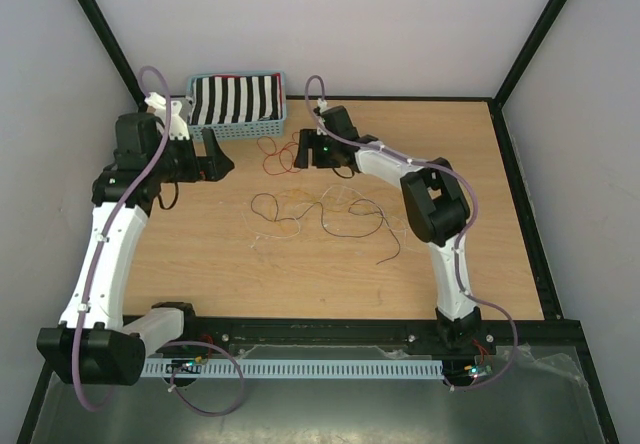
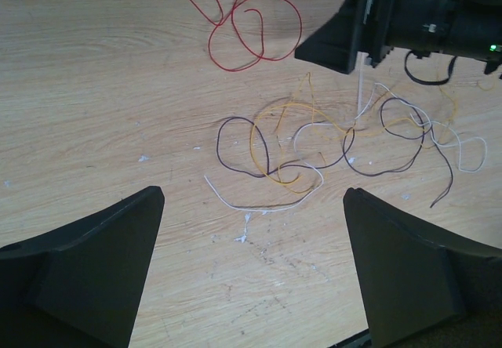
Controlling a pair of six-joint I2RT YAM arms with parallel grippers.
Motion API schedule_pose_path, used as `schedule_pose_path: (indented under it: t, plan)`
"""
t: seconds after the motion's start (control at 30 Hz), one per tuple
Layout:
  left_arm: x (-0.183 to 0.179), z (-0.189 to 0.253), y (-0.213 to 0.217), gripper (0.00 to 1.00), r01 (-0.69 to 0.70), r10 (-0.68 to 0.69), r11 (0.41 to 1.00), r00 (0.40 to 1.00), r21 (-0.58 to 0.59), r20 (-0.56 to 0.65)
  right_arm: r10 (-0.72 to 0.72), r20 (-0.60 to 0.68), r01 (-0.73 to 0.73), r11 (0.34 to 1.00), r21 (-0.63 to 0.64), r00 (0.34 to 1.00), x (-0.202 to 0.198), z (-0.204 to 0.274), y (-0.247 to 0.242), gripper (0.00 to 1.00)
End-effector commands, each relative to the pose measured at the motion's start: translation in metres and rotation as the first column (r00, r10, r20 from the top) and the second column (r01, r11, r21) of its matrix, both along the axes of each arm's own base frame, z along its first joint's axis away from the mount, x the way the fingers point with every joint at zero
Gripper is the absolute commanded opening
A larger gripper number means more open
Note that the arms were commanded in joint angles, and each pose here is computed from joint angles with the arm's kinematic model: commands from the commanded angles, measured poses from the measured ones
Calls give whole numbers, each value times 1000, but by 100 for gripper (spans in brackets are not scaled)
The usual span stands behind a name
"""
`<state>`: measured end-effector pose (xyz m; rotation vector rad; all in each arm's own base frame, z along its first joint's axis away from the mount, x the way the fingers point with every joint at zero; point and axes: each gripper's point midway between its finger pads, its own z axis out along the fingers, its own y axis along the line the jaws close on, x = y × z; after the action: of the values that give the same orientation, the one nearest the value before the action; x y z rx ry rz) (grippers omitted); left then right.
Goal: Zip-tie the wires
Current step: Pick up the cable at the center of the board.
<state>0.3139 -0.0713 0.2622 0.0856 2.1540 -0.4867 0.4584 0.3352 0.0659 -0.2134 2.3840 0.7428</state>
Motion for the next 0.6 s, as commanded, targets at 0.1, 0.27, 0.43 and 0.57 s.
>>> schedule_pose_path:
  t: [0.1,0.27,0.43,0.57]
  plan:
    - [-5,5,-4,99,29,-29,999,999,-31,20,-23,58,21,999,36,998,34,6,22,72]
    - [-4,4,-4,99,29,-28,999,1000,-33,14,-29,50,27,999,33,998,38,0,24,55]
    - [-3,5,-4,99,30,-30,999,999,-40,14,-19,55,18,999,35,998,38,1,26,36]
    - [-4,7,-6,99,44,-43,998,999,-41,21,-18,94,14,999,39,995,45,15,27,18]
